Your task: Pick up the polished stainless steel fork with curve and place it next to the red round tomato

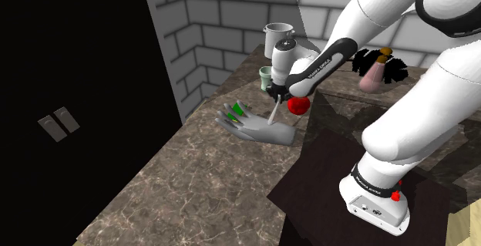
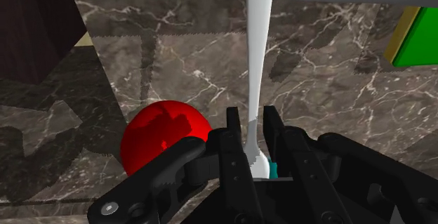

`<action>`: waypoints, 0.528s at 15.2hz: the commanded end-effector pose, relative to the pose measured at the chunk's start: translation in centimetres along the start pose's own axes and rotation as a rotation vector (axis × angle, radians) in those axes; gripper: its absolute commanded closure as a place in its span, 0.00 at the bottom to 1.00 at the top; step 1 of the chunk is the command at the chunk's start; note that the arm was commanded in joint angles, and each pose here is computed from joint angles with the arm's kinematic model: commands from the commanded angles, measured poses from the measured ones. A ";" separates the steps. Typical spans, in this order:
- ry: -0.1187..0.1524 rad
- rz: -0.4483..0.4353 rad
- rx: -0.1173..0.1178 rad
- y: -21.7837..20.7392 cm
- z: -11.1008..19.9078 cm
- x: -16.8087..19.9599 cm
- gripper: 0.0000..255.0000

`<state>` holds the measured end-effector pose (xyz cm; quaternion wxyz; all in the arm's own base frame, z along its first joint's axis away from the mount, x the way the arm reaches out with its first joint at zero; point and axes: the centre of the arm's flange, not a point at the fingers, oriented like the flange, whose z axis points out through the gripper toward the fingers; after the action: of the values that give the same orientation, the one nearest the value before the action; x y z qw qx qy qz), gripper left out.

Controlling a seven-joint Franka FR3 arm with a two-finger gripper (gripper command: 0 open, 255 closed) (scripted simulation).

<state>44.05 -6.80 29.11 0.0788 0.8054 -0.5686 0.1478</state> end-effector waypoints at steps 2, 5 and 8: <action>0.000 -0.001 0.000 0.1 1.2 -0.4 1.00; 0.000 -0.001 0.000 0.1 1.2 -0.4 1.00; 0.000 -0.001 0.000 0.1 1.2 -0.4 1.00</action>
<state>44.01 -6.81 27.88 0.0788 0.8056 -0.5683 0.1476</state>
